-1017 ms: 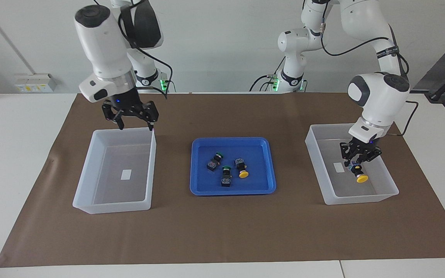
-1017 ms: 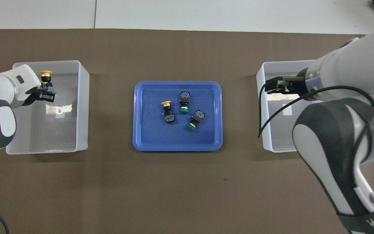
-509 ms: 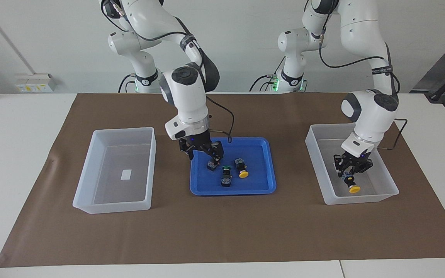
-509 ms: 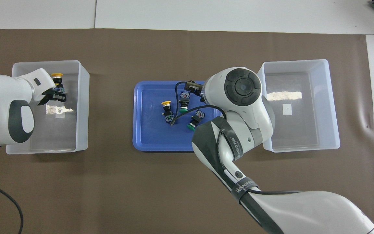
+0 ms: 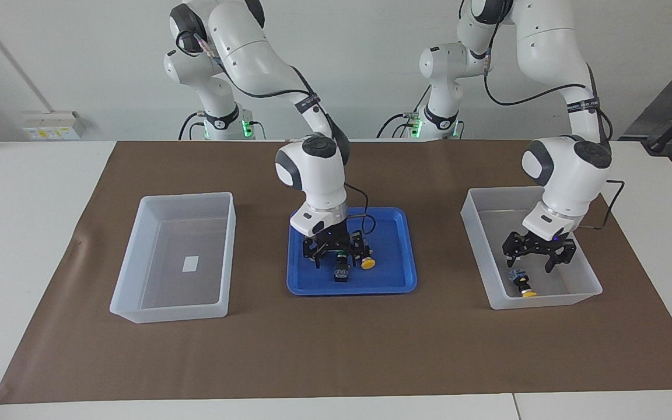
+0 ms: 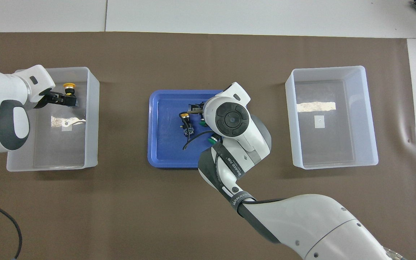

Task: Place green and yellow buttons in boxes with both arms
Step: 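Reach the right gripper into the tray and grasp a green button, then lift the green button with the right gripper while the left gripper reaches the tray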

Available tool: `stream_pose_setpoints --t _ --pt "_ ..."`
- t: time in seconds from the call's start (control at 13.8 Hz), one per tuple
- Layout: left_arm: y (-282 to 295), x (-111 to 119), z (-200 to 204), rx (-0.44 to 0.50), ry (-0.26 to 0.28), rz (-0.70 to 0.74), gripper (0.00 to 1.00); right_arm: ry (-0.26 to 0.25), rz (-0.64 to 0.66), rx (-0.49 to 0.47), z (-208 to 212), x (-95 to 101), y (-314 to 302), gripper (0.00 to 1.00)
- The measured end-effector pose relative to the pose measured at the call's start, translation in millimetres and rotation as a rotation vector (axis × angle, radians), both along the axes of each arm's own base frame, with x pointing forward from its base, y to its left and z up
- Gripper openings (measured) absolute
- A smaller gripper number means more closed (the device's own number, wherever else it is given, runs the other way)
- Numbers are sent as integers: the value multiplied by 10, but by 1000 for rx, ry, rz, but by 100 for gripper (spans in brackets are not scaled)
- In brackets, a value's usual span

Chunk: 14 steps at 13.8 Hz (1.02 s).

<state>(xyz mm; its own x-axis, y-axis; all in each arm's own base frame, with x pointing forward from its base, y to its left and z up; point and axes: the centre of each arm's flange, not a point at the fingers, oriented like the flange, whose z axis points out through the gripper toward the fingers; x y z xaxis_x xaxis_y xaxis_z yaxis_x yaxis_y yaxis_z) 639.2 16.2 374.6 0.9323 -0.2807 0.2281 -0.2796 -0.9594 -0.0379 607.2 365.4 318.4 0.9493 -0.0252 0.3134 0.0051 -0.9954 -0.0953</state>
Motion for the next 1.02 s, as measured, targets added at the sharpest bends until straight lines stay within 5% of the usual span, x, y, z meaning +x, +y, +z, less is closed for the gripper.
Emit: stream_pose_setpoints --t 0.36,0.58,0.8,1.02 --pt "-377 -25 680 -18 12 12 100 -5 54 -13 -97 -42 86 100" --pt "-1087 -69 718 -58 9 67 100 -1 74 -23 -143 -47 89 85" --pt "-1790 -160 659 -102 -9 104 100 -1 78 -23 -143 -56 104 49" --pt "-2243 -292 412 -126 -12 101 100 -14 80 -17 -52 -30 140 43"
